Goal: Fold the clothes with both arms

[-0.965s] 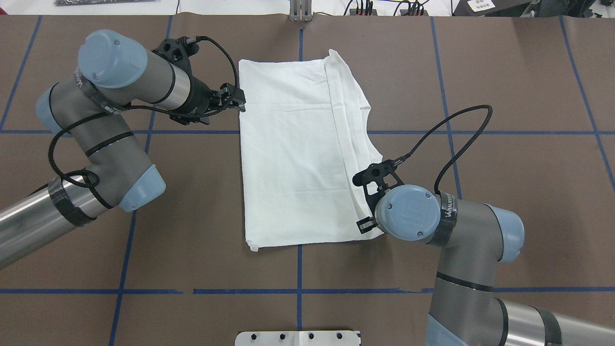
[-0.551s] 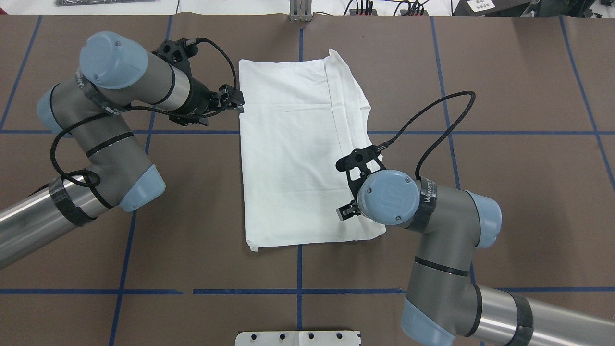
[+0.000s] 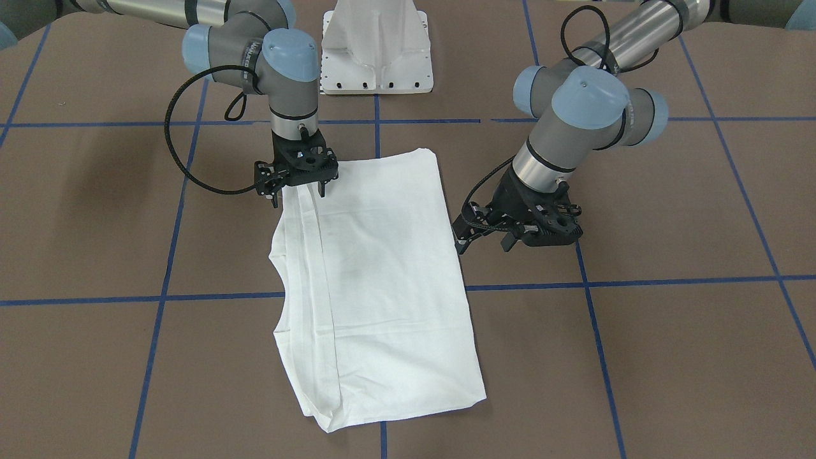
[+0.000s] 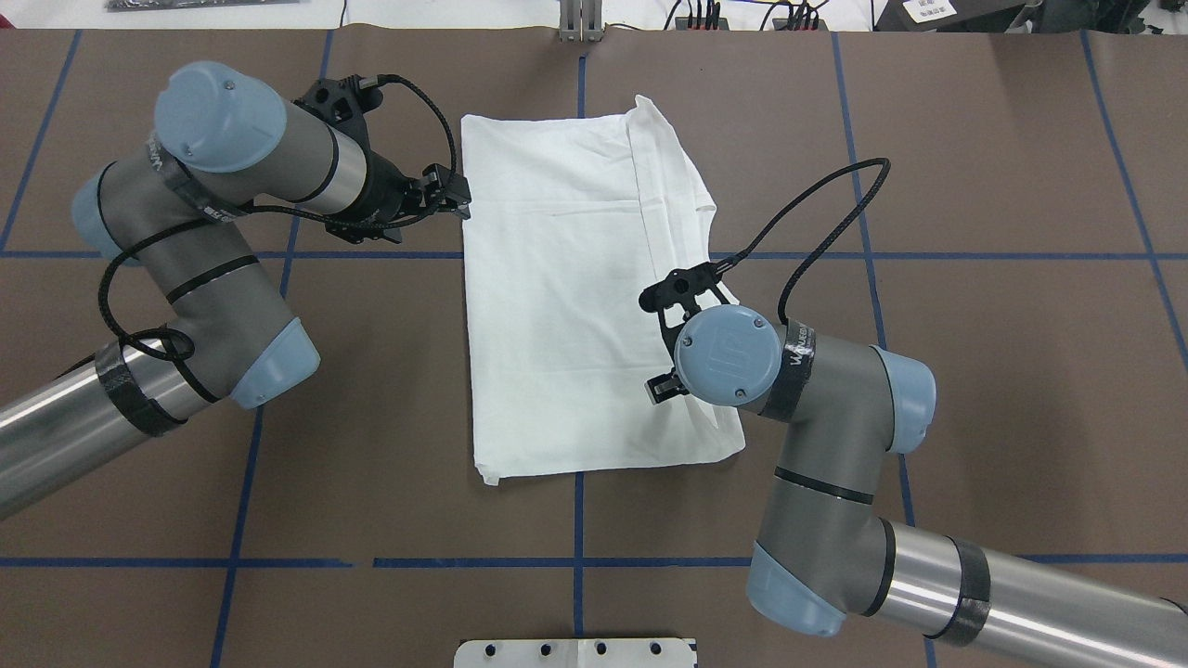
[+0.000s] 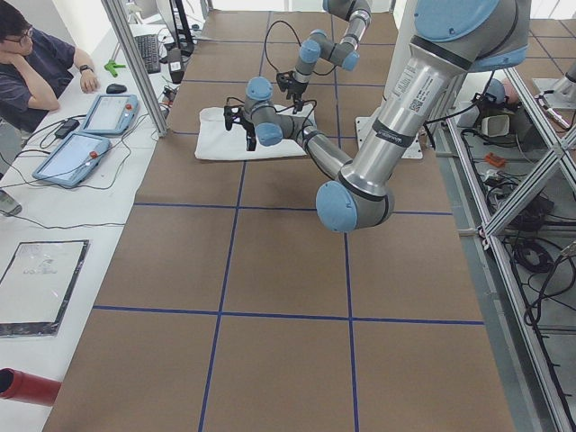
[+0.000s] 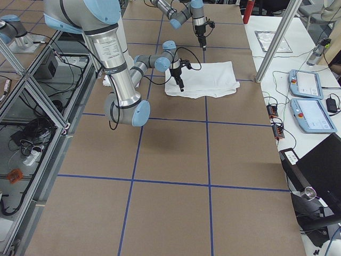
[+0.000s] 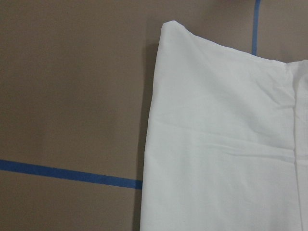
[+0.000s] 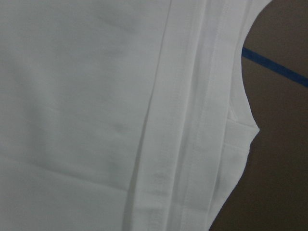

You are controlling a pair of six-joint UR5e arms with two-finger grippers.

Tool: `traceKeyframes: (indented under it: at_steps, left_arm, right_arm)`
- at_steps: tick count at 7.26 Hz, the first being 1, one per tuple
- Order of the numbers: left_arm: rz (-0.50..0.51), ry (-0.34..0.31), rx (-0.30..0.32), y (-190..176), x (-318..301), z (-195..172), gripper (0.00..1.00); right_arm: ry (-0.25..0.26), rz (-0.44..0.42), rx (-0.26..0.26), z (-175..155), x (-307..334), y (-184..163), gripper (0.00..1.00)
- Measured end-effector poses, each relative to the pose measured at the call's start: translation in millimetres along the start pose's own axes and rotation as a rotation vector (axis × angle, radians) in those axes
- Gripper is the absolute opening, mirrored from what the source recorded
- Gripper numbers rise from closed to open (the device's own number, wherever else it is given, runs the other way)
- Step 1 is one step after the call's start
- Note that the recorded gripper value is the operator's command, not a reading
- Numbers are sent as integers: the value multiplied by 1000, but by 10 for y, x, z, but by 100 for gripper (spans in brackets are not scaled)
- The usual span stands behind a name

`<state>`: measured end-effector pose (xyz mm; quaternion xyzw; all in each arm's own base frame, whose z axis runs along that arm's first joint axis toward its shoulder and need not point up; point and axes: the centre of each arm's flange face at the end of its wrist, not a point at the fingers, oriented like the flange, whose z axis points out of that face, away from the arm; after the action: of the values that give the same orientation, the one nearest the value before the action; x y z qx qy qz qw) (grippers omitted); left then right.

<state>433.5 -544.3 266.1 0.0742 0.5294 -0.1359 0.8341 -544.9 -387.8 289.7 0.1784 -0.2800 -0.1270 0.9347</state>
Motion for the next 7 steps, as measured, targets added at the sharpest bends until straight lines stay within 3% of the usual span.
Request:
traceKeyframes:
  at_steps: [7]
  left_arm:
    - [5,7,1,1,9,-6,100]
  right_arm:
    - [21,-9,-39,170,71,141,100]
